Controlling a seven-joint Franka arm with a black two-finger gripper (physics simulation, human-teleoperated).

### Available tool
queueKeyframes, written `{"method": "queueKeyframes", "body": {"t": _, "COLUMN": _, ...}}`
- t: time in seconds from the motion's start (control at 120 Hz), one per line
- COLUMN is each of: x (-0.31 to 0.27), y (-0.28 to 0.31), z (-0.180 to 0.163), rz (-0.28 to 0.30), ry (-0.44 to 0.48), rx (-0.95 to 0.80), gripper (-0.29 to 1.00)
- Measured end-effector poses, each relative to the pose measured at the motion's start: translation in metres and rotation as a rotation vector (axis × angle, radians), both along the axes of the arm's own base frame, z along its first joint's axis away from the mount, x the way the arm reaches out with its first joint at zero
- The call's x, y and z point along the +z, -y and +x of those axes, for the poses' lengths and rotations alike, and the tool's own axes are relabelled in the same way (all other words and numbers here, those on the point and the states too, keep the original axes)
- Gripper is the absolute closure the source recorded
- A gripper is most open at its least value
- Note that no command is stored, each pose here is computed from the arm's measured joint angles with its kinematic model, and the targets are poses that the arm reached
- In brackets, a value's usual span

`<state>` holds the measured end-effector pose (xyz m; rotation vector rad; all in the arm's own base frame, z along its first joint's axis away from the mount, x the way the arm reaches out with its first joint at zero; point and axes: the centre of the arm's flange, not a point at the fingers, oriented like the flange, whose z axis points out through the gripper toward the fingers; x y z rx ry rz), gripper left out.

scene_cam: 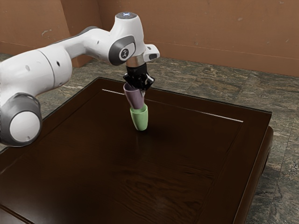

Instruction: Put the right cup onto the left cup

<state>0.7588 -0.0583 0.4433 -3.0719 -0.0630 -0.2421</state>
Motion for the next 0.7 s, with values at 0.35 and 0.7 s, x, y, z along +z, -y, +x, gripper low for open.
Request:
{"method": "queueKeyframes", "body": {"t": 0.35, "x": -0.018, "y": -0.016, "z": 0.016, "rz": 0.022, "ry": -0.002, "rx": -0.075, "gripper": 0.78}}
{"method": "queueKeyframes", "body": {"t": 0.7, "x": -0.029, "y": -0.01, "z": 0.017, "rz": 0.02, "ry": -0.017, "rx": -0.145, "gripper": 0.78}}
